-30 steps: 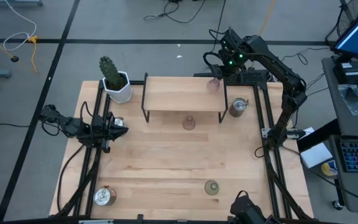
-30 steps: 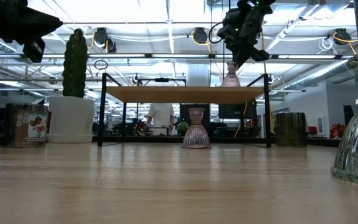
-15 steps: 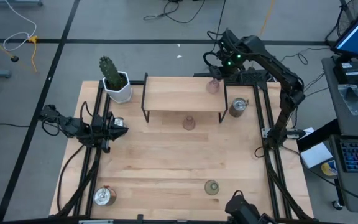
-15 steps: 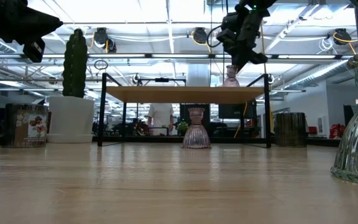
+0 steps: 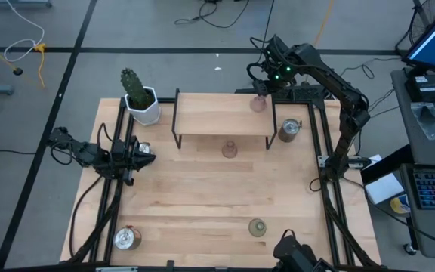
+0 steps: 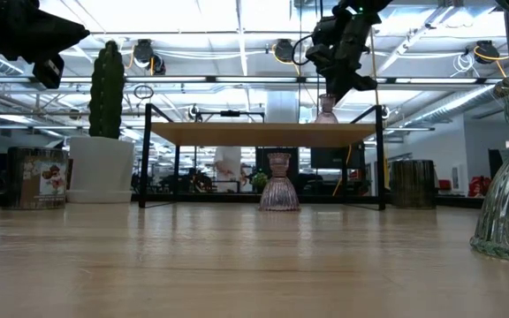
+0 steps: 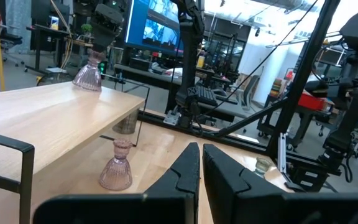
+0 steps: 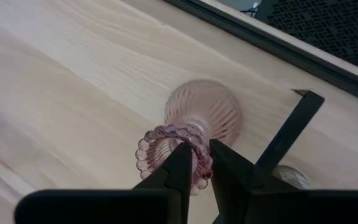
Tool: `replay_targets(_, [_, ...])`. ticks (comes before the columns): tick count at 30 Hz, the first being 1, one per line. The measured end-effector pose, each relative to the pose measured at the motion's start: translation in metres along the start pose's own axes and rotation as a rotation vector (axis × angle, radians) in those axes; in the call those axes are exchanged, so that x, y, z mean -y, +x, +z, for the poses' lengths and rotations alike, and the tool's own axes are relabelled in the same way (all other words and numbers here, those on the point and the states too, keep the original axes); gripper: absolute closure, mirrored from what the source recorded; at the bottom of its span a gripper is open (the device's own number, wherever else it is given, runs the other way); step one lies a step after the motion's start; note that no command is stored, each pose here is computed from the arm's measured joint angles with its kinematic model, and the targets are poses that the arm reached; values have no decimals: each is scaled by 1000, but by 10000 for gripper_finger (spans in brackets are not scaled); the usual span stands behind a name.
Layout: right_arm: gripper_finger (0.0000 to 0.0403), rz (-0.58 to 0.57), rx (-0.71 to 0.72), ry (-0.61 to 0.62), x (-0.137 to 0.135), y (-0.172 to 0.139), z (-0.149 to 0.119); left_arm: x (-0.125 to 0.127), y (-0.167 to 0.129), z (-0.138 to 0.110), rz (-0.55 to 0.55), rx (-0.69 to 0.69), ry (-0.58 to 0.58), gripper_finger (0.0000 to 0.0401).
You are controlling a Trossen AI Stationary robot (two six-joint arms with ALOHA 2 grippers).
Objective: Pick & Place candle stick holders
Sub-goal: Put the right pink scented candle on the shelf
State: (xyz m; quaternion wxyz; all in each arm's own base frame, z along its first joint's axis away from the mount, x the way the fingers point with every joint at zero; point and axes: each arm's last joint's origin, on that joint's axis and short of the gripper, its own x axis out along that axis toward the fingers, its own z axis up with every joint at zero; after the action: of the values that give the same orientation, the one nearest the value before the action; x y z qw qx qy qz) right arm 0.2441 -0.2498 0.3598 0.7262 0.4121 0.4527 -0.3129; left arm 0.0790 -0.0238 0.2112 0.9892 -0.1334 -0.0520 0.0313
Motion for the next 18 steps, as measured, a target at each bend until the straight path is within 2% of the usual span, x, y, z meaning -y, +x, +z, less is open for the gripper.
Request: replay_targets(18, [335, 10, 22, -40, -1, 0, 2, 0, 0, 0, 0, -1, 2, 380])
